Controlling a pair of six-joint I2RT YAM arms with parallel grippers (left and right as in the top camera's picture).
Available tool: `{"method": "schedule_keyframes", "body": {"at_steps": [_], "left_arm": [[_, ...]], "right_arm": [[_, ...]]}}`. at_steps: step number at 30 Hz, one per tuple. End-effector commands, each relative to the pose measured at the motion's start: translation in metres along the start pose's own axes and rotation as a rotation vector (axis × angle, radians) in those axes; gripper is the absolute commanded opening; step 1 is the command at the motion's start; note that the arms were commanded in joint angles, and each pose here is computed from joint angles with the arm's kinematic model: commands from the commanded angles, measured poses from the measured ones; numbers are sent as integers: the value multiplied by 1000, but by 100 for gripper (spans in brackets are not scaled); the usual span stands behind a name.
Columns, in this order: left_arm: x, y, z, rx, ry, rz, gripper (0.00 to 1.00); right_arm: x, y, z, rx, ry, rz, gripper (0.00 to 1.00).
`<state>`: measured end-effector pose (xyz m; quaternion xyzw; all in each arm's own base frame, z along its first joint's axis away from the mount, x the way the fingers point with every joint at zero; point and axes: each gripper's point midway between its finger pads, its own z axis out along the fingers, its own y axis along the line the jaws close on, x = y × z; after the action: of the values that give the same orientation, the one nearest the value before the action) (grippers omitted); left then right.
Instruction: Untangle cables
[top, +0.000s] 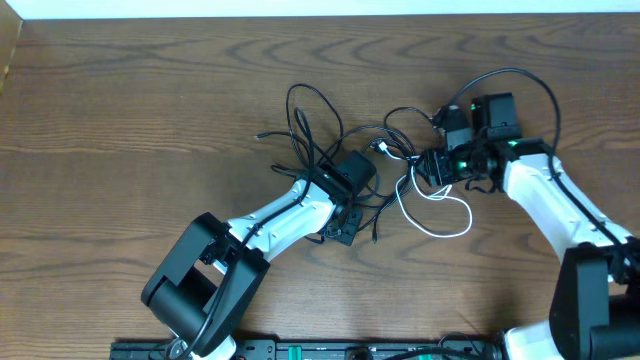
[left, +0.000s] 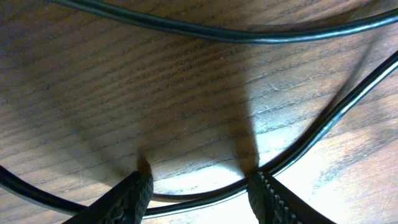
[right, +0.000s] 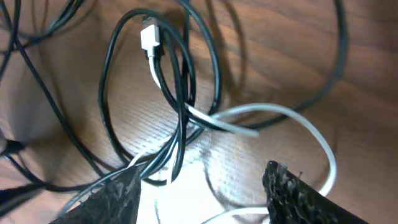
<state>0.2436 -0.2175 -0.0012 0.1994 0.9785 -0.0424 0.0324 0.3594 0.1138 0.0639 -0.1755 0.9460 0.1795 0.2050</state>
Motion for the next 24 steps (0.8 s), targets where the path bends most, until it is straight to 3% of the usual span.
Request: {"method": "schedule_keyframes", "body": {"at_steps": [1, 7, 20, 24], "left_arm": [[2, 11, 3, -55, 9, -12, 55], [2, 11, 3, -55, 8, -12, 55], [2, 11, 3, -56, 9, -12, 55], [2, 11, 3, -56, 9, -12, 55]], "right_arm": [[1, 1, 11, -8, 12, -217, 56], [-15, -15, 11, 87, -37, -260, 51], [-9, -9, 28, 26, -26, -311, 49], [-11, -7, 32, 7, -38, -309, 36]]}}
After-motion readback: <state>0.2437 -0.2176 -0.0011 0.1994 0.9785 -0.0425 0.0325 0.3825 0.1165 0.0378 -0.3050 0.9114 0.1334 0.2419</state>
